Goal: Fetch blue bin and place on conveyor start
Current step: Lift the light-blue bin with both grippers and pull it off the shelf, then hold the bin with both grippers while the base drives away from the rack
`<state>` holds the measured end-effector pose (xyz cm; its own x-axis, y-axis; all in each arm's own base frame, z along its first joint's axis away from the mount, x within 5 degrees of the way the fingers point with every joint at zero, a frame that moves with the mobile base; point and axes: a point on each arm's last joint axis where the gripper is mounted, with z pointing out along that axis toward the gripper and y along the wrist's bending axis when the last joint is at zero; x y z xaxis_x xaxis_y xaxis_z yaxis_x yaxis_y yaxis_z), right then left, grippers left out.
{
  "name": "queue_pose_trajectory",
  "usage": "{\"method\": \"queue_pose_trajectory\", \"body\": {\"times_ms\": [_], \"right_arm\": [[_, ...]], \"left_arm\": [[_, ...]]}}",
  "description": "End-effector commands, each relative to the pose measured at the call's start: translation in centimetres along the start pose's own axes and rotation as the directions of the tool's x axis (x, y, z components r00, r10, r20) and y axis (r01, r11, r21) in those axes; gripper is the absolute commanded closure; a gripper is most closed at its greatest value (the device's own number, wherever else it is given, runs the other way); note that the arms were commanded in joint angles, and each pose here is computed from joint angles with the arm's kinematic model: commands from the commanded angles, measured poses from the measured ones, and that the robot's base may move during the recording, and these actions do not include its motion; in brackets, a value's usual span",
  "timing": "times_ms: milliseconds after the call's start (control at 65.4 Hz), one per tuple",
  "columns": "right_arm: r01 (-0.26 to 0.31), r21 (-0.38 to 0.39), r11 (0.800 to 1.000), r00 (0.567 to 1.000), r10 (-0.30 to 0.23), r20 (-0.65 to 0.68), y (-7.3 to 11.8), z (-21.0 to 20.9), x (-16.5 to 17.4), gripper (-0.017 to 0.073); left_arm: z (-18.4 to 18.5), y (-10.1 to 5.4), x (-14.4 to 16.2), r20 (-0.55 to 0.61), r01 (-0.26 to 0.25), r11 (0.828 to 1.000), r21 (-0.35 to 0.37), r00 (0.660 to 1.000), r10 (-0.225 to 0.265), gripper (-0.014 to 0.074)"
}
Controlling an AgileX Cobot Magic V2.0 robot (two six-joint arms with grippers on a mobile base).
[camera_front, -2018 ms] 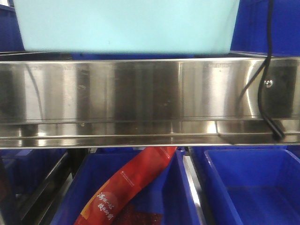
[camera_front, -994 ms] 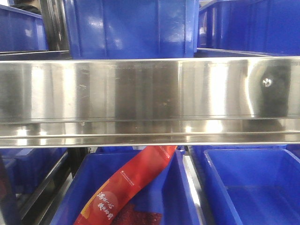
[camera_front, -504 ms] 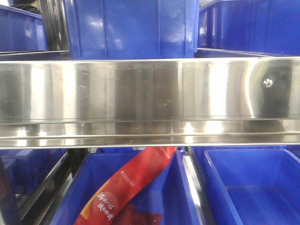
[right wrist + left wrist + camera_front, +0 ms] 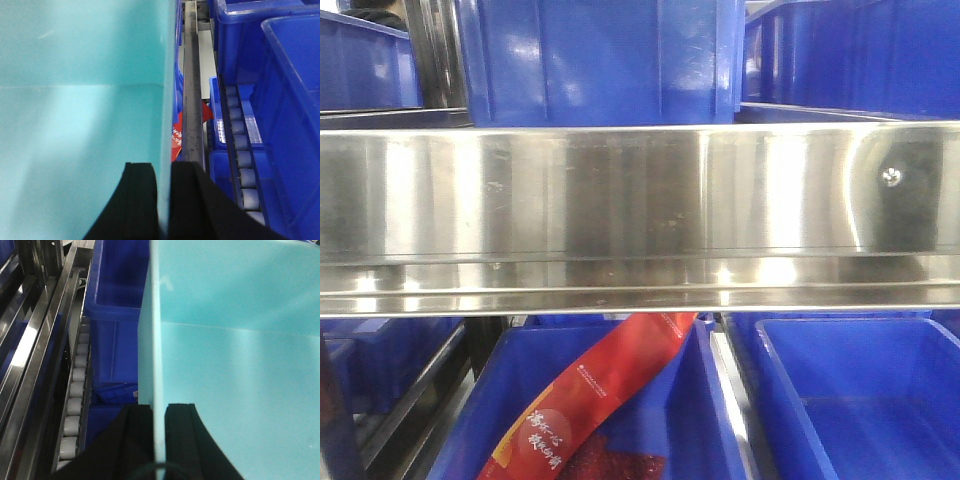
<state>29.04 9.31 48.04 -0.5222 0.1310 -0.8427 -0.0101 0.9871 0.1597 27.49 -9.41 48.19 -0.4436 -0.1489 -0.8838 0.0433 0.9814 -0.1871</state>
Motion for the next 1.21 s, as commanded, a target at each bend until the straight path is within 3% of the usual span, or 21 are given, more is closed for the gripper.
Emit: {"method": "queue_pose_trajectory", "body": {"times_ms": [0,718,1192], "right_arm": [[0.029,0.034,0.999,0.998,-0.031,0.058,-0.59,-0.96,-0.72,0.0724],[0.032,0.016,0.999,0.995,-0.034,0.097,-0.41,-0.98,-1.07,0.0724],[0.07,0.064,0.996,0.988,-0.078,0.134,-0.79,-1.04,-1.44,0.0724]], "left_arm": [[-0.91,-0.07,-1.0,0.08,-0.023,1.0,0.017,0.997,0.021,0.0704],[-0.91,-0.07,-1.0,0.08,-0.023,1.0,0.017,0.997,0.021,0.0704],[-0.91,-0.07,-1.0,0.08,-0.023,1.0,0.017,0.997,0.021,0.0704]]}}
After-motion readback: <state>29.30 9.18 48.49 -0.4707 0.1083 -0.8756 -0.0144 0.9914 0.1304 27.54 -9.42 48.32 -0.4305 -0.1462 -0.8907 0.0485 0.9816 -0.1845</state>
